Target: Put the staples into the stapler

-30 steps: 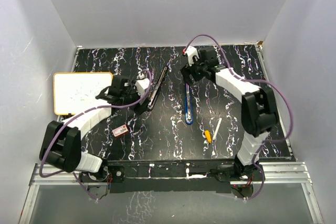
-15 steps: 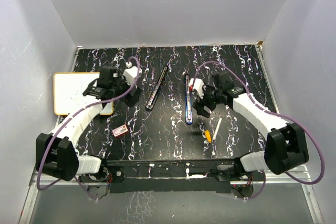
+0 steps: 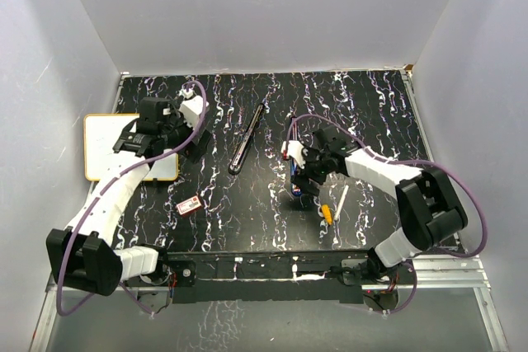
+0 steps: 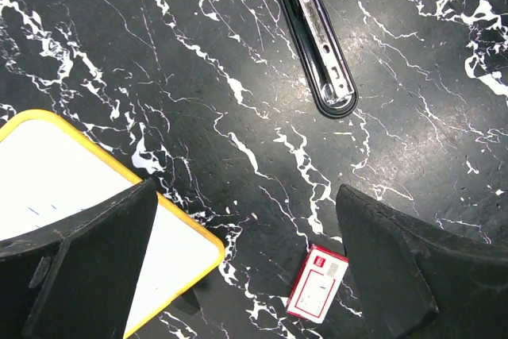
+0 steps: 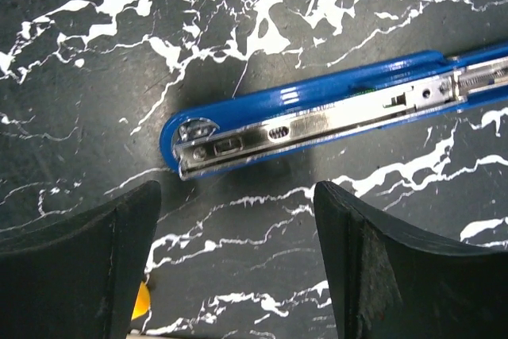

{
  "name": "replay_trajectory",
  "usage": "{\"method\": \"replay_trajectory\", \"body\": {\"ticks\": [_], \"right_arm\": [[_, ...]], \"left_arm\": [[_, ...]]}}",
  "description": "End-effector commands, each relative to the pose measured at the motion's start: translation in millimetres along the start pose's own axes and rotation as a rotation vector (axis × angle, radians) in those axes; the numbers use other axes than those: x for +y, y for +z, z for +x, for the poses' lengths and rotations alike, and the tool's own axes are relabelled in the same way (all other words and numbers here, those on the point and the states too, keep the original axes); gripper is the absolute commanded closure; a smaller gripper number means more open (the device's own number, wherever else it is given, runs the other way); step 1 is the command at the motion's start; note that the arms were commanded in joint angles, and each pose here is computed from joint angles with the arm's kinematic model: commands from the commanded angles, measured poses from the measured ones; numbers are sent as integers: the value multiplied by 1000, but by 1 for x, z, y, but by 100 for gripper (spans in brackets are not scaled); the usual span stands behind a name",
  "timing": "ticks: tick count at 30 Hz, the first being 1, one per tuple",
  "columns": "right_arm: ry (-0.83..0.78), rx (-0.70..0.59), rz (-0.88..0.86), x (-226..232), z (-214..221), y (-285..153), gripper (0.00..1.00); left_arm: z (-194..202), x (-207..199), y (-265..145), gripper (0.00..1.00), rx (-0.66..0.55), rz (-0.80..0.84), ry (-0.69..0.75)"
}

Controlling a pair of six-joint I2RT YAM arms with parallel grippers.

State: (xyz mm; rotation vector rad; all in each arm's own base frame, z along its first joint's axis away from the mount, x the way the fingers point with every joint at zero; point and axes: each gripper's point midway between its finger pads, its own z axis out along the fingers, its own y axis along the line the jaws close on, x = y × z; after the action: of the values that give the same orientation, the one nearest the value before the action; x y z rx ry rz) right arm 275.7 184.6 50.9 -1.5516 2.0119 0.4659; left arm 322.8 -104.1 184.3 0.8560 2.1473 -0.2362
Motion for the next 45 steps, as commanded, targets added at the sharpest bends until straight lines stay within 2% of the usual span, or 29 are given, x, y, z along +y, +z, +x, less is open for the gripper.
{"method": "replay_trajectory", "body": {"ticks": [1,20,25,31,37,45], "right_arm": [[-48,-47,79,-23,-18,13,20],[-86,-16,-17,-35,-32,75,23],[-86,-42,-41,-39,-53,90,24],[-8,-94,-31,-44,-81,103,25],[33,-165,-14,-43,-105,83,22],[7,-212,40,-33,-115,33,21]], "left_arm": [[-4,-1,-18,7,-29,-27,17],[2,1,-18,5,-32,-53,38],[5,2,-18,5,-24,-62,39],[14,7,-19,3,14,-91,39],[31,8,-19,3,77,-105,51],[40,6,-14,3,105,-87,66]]}}
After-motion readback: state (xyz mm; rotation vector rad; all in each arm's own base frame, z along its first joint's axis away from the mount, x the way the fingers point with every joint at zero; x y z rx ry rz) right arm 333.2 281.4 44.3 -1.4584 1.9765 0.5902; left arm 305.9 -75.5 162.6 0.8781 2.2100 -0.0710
